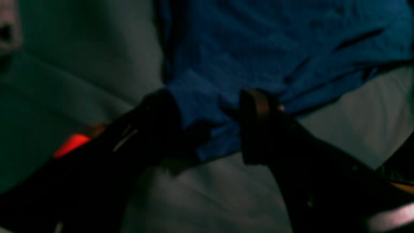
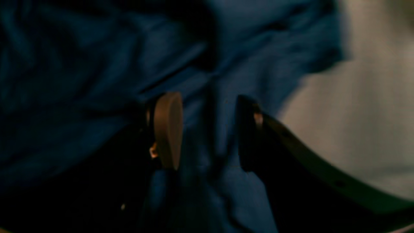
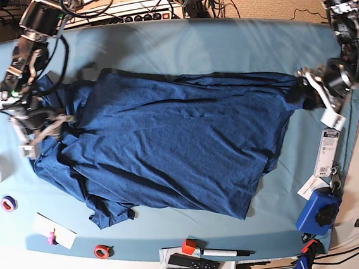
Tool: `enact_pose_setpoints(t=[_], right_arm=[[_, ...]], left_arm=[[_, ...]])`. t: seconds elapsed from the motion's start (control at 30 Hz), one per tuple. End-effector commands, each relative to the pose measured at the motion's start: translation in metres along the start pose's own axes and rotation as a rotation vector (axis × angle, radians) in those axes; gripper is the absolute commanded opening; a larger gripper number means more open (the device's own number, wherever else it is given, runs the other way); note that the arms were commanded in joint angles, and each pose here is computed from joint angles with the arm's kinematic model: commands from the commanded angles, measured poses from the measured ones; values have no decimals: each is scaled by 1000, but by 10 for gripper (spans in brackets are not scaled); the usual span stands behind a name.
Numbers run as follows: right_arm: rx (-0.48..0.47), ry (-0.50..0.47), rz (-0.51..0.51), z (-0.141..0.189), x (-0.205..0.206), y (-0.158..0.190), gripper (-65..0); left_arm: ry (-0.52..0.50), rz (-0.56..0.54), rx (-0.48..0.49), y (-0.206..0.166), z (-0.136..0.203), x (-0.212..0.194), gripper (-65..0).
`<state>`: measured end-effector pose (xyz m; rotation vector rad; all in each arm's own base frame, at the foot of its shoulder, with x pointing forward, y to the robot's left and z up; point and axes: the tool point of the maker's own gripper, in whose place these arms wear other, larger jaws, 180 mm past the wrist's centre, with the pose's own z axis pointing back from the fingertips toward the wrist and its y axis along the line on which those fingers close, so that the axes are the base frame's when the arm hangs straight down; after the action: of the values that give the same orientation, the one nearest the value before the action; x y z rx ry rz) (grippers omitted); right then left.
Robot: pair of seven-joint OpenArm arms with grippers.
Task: Layout the t-shirt on the table in an organized manner, then fold the t-shirt properly
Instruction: 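Move the right gripper to the shirt's opposite shoulder and grasp it, then hold both shirt corners and pull them apart to stretch the shirt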
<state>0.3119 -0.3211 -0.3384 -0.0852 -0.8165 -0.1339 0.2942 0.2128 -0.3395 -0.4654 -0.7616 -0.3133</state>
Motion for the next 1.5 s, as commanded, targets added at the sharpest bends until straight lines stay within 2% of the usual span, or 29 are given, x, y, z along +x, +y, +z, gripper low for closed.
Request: enact_pose_setpoints(t=[0.0, 0.13, 0.27, 0.43, 0.67, 0.77, 0.9, 1.07, 1.3, 1.4, 1.47], right_arm=[[-34, -78, -10, 9, 23, -16, -383], [-31, -149, -164, 27, 27, -46, -384], [83, -222, -322, 52, 28, -57, -384], [194, -300, -475, 84, 11, -67, -384], [151, -277, -585, 115, -63, -76, -383], [143, -305, -642, 123, -79, -73, -383], [159, -323, -651, 118, -74, -67, -383], [209, -318, -641, 93, -57, -51, -383], [342, -257, -758, 50, -73, -23, -381], [347, -236, -748, 49, -77, -26, -313], [342, -221, -717, 51, -74, -33, -295]], left_arm=[[-77, -27, 21, 9, 13, 28, -305], [-164, -60, 88, 33, 42, 65, -305], [-237, -80, 151, 52, 71, 92, -305], [-230, -92, 173, 59, 80, 95, -305], [-224, -91, 172, 59, 80, 93, -305], [-225, -91, 172, 59, 80, 93, -305], [-216, -90, 173, 59, 80, 92, -305], [-217, -90, 173, 59, 80, 92, -305], [-208, -90, 173, 59, 79, 91, -305], [-209, -89, 173, 59, 79, 91, -305], [-209, -89, 173, 59, 79, 91, -305]])
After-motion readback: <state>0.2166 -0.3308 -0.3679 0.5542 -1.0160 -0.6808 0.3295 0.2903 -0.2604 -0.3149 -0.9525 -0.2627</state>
